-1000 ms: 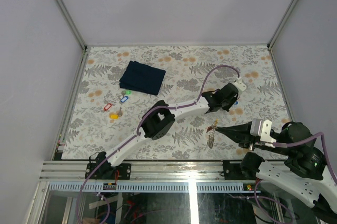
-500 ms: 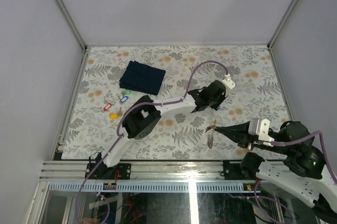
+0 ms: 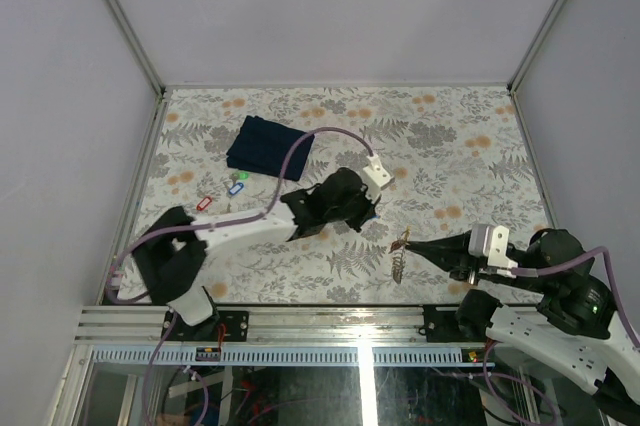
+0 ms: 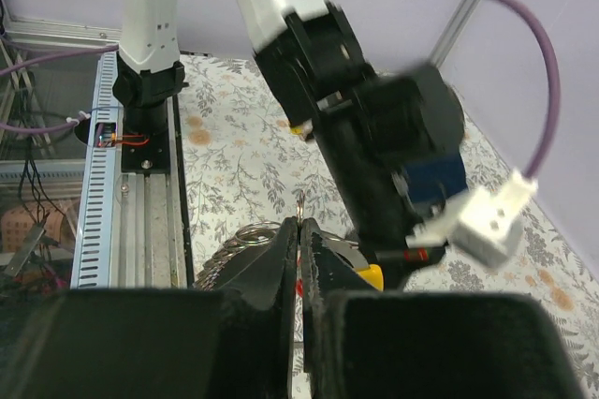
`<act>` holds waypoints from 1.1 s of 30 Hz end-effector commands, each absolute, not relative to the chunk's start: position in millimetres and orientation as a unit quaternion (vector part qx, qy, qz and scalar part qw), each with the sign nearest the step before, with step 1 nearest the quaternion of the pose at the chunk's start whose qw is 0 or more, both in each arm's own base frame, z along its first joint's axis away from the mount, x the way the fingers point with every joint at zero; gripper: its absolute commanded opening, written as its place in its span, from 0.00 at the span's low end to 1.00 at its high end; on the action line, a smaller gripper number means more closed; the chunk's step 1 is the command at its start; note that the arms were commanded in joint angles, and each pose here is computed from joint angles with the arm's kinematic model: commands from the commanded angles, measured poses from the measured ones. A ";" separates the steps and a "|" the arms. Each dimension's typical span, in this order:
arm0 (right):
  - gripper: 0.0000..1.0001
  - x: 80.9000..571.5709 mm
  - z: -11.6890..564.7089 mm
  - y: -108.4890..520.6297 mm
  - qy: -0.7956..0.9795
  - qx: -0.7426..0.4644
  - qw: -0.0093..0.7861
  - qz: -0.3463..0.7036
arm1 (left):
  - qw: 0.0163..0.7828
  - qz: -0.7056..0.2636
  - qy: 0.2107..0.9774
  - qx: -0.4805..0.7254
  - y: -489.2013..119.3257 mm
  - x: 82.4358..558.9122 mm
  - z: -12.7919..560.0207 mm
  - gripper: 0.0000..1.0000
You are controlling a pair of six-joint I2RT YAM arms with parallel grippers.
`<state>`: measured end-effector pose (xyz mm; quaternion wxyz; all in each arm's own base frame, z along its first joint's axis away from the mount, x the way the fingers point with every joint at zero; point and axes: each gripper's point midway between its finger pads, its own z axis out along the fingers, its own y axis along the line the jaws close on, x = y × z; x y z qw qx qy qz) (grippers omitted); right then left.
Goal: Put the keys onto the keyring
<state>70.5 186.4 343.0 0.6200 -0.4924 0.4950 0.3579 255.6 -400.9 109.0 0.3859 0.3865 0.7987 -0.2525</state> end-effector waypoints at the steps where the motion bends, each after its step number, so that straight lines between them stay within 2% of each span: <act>1: 0.00 78.4 355.3 195.7 0.481 -0.486 0.637 0.357 | 0.460 -0.326 0.732 0.383 -387.2 235.2 186.7 0.00; 10: 0.00 86.6 354.5 230.5 0.440 -0.491 0.643 0.390 | 0.543 -0.381 0.633 0.399 -325.6 180.4 266.6 0.00; 17: 0.00 71.1 359.1 255.2 0.383 -0.541 0.613 0.430 | 0.589 -0.390 0.566 0.425 -291.6 149.0 305.2 0.00; 25: 0.00 66.5 385.4 279.5 0.330 -0.517 0.615 0.496 | 0.646 -0.359 0.479 0.474 -261.8 125.3 359.1 0.00; 33: 0.00 68.3 391.0 299.8 0.304 -0.536 0.598 0.512 | 0.655 -0.331 0.435 0.521 -255.1 115.4 393.8 0.00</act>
